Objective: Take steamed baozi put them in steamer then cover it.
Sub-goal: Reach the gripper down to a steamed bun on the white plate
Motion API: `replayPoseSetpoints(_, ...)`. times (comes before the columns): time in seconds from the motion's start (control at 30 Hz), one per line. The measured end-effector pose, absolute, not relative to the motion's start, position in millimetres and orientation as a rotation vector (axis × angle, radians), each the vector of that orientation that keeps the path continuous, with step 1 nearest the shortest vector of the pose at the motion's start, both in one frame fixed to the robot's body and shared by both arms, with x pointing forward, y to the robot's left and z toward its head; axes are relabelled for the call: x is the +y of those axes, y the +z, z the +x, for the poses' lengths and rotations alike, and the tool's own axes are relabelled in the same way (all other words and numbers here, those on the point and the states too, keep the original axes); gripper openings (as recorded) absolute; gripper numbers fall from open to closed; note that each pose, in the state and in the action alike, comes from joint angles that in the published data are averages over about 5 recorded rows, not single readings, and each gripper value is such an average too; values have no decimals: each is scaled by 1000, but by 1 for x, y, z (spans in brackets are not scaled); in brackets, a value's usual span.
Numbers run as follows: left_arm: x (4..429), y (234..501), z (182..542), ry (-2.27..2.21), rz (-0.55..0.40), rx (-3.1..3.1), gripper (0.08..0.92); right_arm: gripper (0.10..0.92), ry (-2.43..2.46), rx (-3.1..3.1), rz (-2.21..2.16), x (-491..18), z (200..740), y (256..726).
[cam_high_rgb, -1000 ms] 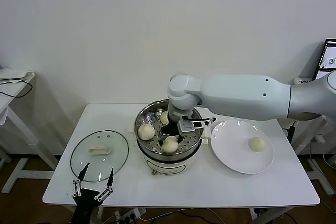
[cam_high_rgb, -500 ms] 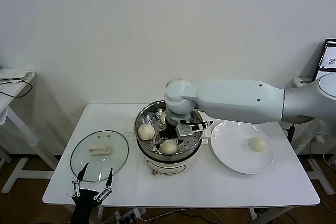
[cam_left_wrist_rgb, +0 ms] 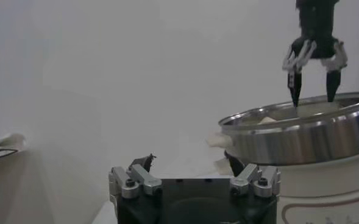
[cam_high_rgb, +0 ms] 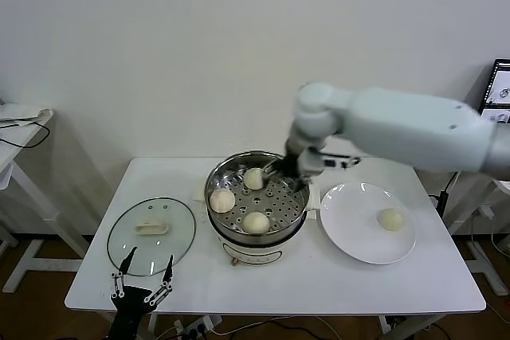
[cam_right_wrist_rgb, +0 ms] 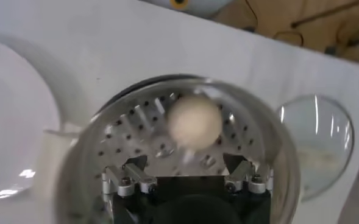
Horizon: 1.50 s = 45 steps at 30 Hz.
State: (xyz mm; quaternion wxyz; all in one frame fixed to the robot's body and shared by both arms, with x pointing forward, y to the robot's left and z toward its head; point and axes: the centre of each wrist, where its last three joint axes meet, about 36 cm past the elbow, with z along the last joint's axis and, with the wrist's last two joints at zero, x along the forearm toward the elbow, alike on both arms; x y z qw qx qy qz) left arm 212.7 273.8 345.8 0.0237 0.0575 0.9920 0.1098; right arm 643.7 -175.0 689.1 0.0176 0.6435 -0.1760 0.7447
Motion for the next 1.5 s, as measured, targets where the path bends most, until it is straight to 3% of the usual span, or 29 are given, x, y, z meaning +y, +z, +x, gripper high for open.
replayPoseSetpoints(0.23, 273, 346, 211, 340, 179, 3074, 823, 823, 1929, -1002, 1676, -297, 676, 688)
replayPoseSetpoints(0.63, 274, 351, 207, 350, 165, 3083, 823, 823, 1464, -1301, 1334, -442, 690, 608)
replayPoseSetpoints(1.07, 278, 351, 204, 362, 151, 3090, 823, 823, 1269, -1335, 1220, -481, 684, 519)
replayPoseSetpoints(1.5, 279, 349, 204, 366, 147, 3094, 823, 823, 1212, -1355, 1197, -476, 684, 476)
